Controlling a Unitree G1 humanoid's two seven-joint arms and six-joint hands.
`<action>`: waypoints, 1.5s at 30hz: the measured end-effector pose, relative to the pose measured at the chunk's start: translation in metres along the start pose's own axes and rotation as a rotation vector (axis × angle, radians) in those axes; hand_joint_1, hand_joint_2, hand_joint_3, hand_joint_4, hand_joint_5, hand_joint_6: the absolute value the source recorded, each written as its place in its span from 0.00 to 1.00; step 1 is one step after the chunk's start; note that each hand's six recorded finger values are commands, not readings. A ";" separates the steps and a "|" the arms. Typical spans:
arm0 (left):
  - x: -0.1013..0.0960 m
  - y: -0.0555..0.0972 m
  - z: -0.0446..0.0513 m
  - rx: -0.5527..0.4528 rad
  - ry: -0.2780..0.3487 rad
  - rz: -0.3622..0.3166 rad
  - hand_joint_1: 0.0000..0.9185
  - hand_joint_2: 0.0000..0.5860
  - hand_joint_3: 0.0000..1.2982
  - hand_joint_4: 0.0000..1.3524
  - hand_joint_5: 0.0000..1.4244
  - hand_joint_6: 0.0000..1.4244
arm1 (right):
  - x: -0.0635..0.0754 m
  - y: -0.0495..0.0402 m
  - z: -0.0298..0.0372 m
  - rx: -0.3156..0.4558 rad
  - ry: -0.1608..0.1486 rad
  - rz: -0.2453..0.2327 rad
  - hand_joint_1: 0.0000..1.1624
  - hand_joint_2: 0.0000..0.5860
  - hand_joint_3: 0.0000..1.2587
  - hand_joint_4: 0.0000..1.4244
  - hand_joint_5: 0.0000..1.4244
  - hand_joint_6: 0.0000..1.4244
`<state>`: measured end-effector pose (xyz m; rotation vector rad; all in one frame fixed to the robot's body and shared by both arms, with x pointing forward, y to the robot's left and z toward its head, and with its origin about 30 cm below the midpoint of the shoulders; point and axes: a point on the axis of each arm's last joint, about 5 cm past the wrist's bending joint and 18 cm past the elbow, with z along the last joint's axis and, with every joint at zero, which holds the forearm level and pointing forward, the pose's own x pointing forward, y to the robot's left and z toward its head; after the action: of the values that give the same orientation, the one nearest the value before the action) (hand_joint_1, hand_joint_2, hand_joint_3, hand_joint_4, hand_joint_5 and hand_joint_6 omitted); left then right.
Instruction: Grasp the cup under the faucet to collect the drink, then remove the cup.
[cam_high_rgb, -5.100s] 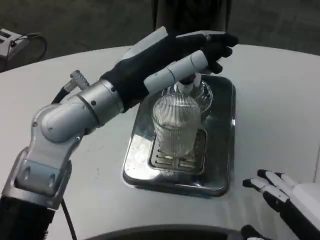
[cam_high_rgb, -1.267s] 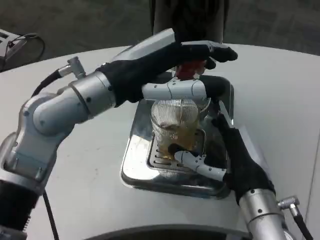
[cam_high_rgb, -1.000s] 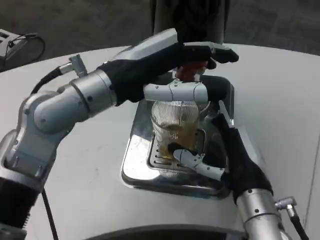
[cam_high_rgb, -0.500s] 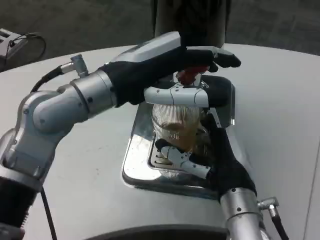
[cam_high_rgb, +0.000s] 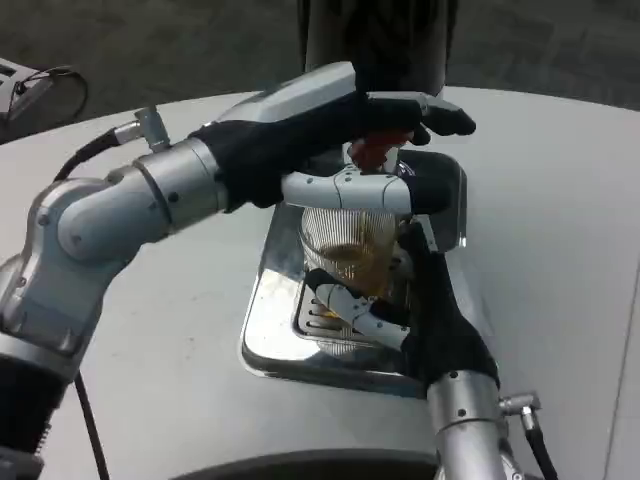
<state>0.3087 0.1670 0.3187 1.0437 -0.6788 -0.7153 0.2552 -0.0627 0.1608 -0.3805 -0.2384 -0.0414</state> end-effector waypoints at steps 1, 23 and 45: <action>0.000 0.000 0.0000 0.001 0.001 0.000 0.00 0.00 0.19 0.13 0.15 0.12 | 0.000 0.0007 -0.0003 0.000 0.000 -0.003 0.62 0.34 0.00 0.03 0.08 0.11; -0.002 0.003 -0.0003 0.010 0.008 -0.004 0.00 0.00 0.19 0.13 0.16 0.11 | 0.011 0.0112 -0.0034 0.003 -0.005 -0.024 0.61 0.36 0.00 0.05 0.09 0.12; -0.007 0.009 -0.0005 0.037 0.018 -0.012 0.00 0.00 0.21 0.15 0.17 0.11 | 0.015 0.0262 -0.0062 -0.025 -0.016 -0.074 0.68 0.39 0.19 0.24 0.25 0.20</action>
<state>0.3065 0.1757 0.3254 1.0878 -0.6733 -0.7055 0.2736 -0.0407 0.1494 -0.3970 -0.2677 -0.1138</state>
